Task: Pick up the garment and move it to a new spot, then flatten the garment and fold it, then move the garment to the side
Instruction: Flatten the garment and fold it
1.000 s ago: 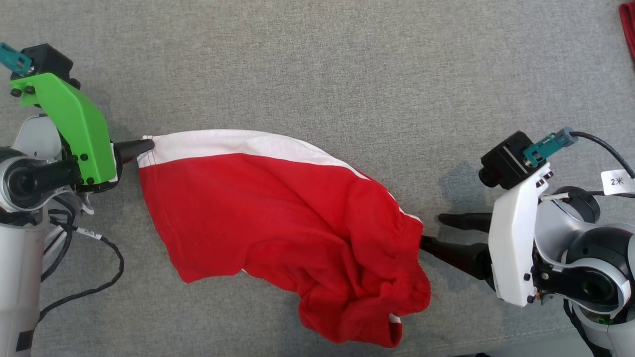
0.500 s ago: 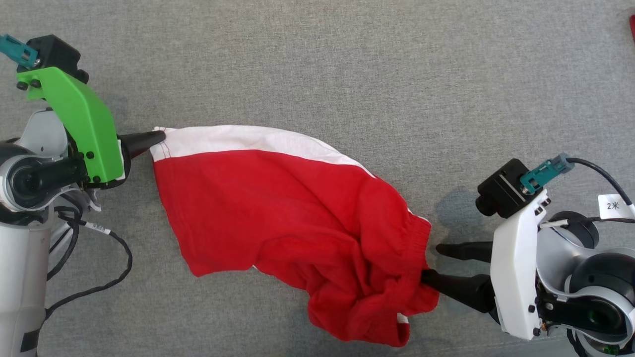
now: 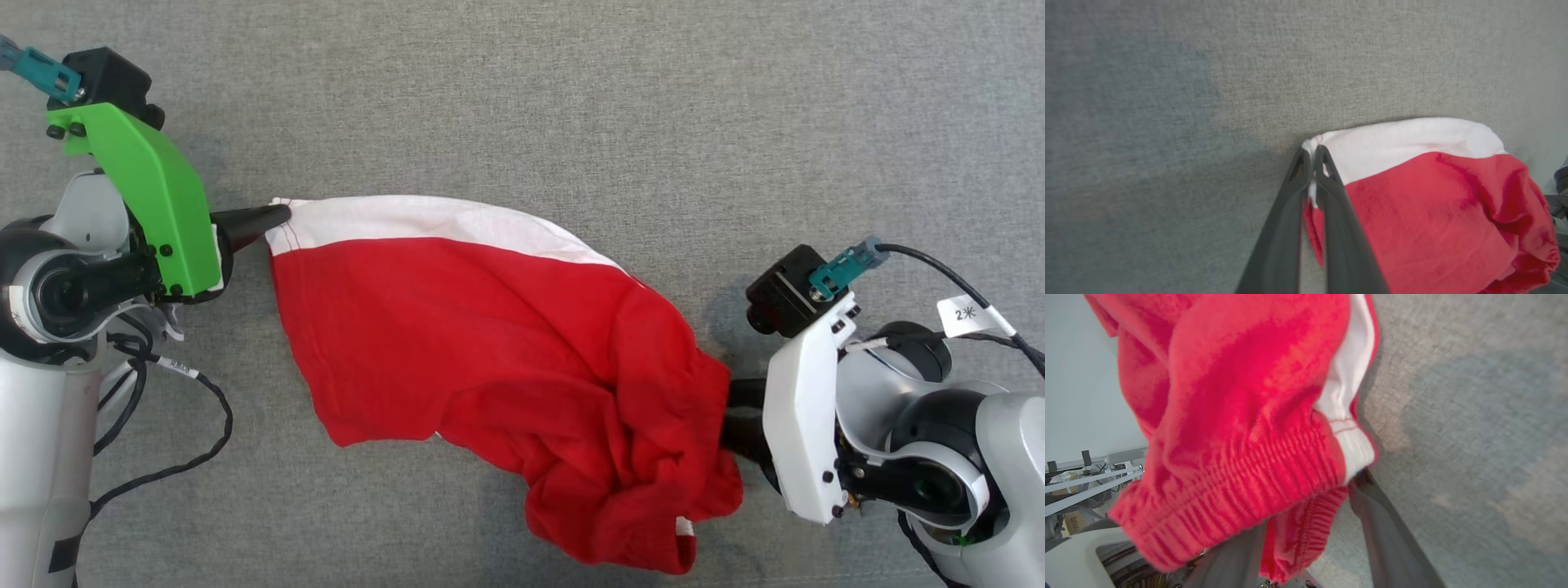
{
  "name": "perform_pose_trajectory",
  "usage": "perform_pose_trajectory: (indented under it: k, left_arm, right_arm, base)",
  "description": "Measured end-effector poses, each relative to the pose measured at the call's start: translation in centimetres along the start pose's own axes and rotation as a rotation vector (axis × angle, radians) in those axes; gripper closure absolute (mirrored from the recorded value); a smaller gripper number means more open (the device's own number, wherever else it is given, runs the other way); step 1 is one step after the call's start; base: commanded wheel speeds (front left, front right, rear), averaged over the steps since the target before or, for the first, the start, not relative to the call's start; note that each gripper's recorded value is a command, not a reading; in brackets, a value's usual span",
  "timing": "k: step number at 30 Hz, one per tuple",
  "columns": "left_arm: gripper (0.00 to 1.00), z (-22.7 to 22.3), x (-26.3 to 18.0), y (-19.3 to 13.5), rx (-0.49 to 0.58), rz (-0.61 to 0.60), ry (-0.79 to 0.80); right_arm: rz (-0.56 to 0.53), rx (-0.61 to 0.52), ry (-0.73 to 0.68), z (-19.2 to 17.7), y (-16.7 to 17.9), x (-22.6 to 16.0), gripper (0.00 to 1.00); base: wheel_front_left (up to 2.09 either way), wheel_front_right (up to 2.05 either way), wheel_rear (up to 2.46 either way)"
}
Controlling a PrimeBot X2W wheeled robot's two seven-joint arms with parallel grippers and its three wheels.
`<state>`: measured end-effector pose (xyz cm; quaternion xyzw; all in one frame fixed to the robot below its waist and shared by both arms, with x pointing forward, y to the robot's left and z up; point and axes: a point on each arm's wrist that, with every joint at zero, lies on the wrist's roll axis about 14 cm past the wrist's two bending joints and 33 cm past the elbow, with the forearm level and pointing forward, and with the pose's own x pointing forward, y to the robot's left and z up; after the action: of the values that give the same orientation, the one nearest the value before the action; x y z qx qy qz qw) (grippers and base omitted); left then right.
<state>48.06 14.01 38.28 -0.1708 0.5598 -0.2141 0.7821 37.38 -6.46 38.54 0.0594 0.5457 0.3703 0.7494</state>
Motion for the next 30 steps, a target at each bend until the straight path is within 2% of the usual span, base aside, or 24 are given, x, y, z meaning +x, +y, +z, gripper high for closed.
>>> perform_pose_trajectory:
  k: [5,12,23,27,30]
  left_arm:
    - [1.00,0.2,-0.5,0.1,0.000,0.006,-0.026]
    - [1.00,2.5,-2.8,-0.8,0.001,-0.022,-0.152]
    - [1.00,7.0,-8.0,-4.8,0.079,-0.098,-0.422]
    - [1.00,8.2,-10.5,-6.2,0.112,-0.116,-0.545]
    - [1.00,6.6,-11.5,-6.6,0.096,-0.137,-0.590]
  right_arm:
    - [0.009,-0.026,-0.015,0.6,-0.2,-0.2,1.00]
    - [-0.088,-0.108,-0.243,5.5,-1.4,-5.2,1.00]
    - [-0.339,-0.451,-0.592,11.1,-1.2,-13.3,1.00]
    - [-0.389,-0.505,-0.707,11.5,-1.4,-15.1,1.00]
    - [-0.422,-0.476,-0.768,9.8,-2.3,-15.9,1.00]
  base:
    - [0.00,0.00,0.00]
    - [0.00,0.00,0.00]
    - [0.00,0.00,0.00]
    - [0.00,0.00,0.00]
    - [0.00,0.00,0.00]
